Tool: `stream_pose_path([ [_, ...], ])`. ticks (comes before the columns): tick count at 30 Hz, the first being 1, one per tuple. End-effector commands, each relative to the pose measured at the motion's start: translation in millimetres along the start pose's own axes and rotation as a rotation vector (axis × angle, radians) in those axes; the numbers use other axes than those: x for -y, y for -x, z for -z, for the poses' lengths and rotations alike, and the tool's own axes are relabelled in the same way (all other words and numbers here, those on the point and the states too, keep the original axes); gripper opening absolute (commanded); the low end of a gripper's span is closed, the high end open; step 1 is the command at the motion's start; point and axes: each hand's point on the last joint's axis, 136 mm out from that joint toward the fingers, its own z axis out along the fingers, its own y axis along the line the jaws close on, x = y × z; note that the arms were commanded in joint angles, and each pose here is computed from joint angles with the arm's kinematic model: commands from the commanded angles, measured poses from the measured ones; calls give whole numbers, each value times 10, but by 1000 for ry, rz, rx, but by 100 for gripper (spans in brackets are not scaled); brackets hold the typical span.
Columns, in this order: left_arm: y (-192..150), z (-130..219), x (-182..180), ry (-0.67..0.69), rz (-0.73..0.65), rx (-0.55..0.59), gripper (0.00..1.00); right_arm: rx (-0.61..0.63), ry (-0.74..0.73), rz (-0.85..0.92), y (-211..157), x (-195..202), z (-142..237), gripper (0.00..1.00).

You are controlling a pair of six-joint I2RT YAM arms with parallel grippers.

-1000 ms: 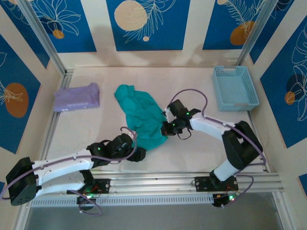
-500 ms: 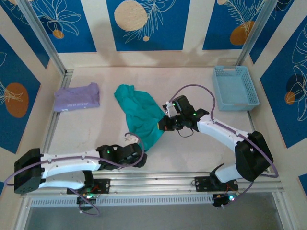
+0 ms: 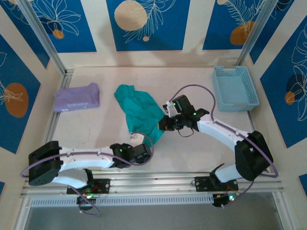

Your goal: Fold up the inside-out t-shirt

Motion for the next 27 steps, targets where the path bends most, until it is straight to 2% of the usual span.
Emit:
stream_pose_path([
  [1,-24,27,-238,85,-15,14,76,12,21,2,47,-34,118,0],
  [8,-237,31,-370,90,-32,-52,62,55,38,9,184,-72,234,0],
  [11,-281,35,-446,91,-30,-48,53,71,50,9,254,-93,284,0],
  [14,-225,62,-476,82,-37,-22,39,84,71,12,319,-144,324,0],
  [17,-37,154,-469,61,-64,31,18,109,95,25,431,-244,416,0],
  [20,345,362,-480,46,-101,125,0,177,127,46,650,-399,633,0],
  [23,966,811,-593,65,-125,276,0,338,165,92,1051,-661,1181,0],
  [27,1938,1823,-922,124,-95,561,0,611,145,207,1437,-1083,2110,0],
])
